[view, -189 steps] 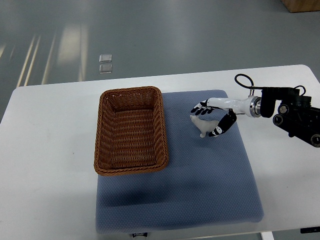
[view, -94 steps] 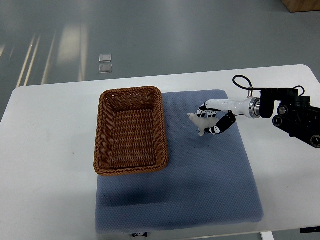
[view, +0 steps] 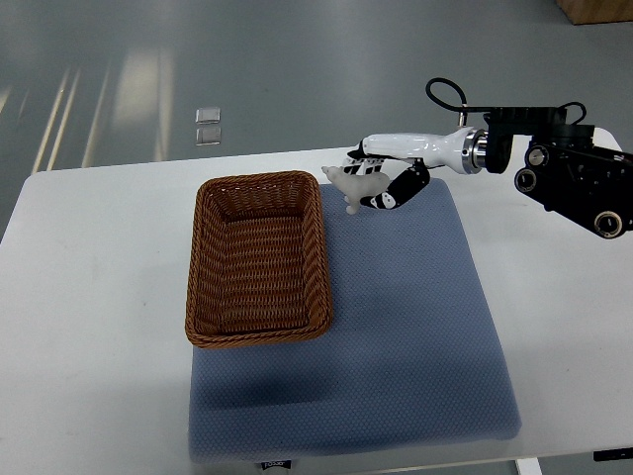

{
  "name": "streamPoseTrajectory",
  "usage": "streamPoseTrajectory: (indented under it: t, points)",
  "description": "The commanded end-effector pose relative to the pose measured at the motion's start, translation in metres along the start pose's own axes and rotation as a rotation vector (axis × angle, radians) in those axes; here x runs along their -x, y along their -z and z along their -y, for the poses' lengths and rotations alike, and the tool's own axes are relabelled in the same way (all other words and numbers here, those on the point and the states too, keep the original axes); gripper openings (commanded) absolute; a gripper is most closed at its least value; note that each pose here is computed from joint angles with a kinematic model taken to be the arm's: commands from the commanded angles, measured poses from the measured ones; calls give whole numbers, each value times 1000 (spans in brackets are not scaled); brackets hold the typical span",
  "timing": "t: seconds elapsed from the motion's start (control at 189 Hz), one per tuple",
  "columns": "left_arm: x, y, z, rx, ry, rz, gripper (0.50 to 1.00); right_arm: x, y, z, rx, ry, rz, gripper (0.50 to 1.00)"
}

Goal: Place white bear in brown basket with right hand
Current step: 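Carry the bear with the right hand over the brown basket, then open the right hand to release the bear into the basket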

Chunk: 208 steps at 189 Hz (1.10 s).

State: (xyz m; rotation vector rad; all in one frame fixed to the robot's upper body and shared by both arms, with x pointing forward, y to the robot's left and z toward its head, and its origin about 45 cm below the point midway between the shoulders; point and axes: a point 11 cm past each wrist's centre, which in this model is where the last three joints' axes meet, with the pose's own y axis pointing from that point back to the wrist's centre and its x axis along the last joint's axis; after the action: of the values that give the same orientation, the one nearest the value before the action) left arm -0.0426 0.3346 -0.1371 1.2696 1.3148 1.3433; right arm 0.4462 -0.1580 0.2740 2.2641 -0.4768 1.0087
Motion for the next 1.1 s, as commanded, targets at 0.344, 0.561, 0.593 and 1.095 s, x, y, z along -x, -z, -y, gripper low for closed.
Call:
streamPoseTrajectory:
  t: [0.344,0.561,0.593,1.095]
  points:
    - [1,0,0,0,1,1,1000,1,104,78,-159,99,-174,500]
    - [1,0,0,0,1,1,1000,18,88,102,-81,126,-174,500]
    - [1,0,0,0,1,1,1000,21,81,101,-61,124,-176,500]
    - [1,0,0,0,1,1,1000,53,50,100,-16,128,-111,500]
